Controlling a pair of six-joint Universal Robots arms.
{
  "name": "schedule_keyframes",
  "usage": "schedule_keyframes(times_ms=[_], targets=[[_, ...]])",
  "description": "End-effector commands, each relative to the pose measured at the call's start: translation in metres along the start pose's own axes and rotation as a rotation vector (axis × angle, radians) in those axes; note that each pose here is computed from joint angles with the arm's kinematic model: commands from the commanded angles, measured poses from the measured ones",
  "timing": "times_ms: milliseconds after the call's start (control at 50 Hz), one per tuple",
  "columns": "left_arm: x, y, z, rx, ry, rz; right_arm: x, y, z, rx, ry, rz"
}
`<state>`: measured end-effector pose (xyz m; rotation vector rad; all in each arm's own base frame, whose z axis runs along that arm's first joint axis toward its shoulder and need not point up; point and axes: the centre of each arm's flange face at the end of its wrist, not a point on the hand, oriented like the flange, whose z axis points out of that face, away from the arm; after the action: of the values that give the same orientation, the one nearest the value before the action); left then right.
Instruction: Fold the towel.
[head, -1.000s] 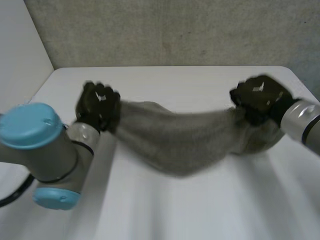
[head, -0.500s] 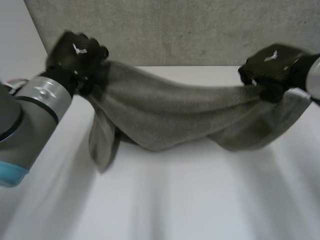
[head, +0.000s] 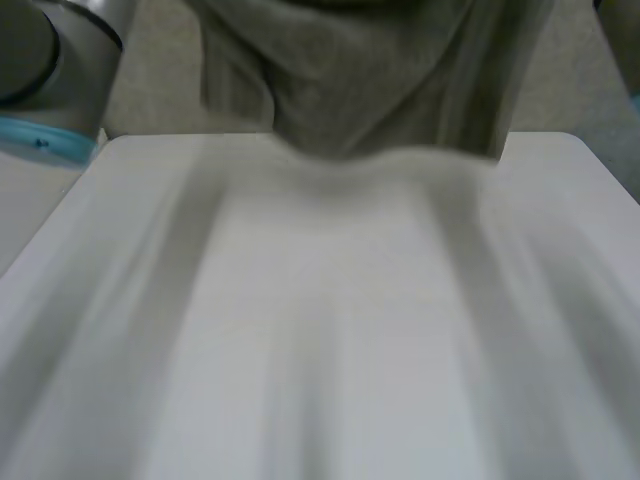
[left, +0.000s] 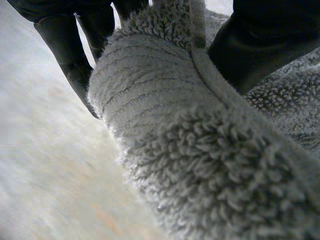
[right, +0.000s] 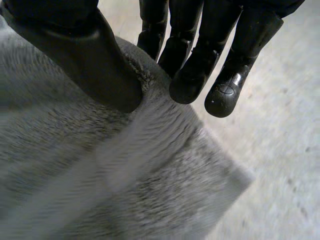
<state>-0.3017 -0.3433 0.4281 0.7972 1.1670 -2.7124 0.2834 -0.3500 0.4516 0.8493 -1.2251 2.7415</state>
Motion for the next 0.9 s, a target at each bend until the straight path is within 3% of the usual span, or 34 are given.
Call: schedule_keyframes(times_ms=[20, 280, 320, 380, 420, 540, 900], targets=[[0.009, 0.011, -0.012, -0.003, 0.012, -0.027, -0.023, 0.016, -0.027, -0.066, -0.145, 0.077], [0.087, 0.127, -0.113, -0.419, 0.258, -0.062, -0.093, 0.101, -0.101, -0.418, -0.373, 0.082], [0.105, 0.148, -0.145, -0.507, 0.330, -0.027, -0.117, 0.132, -0.133, -0.549, -0.459, 0.101], [0.112, 0.156, -0.160, -0.542, 0.369, 0.004, -0.128, 0.145, -0.149, -0.613, -0.497, 0.110], [0.121, 0.165, -0.185, -0.587, 0.442, 0.082, -0.144, 0.163, -0.175, -0.703, -0.562, 0.118], [0.127, 0.173, -0.213, -0.622, 0.528, 0.188, -0.144, 0.167, -0.192, -0.751, -0.579, 0.119], [0.114, 0.171, -0.219, -0.653, 0.508, 0.198, -0.143, 0.162, -0.209, -0.793, -0.591, 0.142]])
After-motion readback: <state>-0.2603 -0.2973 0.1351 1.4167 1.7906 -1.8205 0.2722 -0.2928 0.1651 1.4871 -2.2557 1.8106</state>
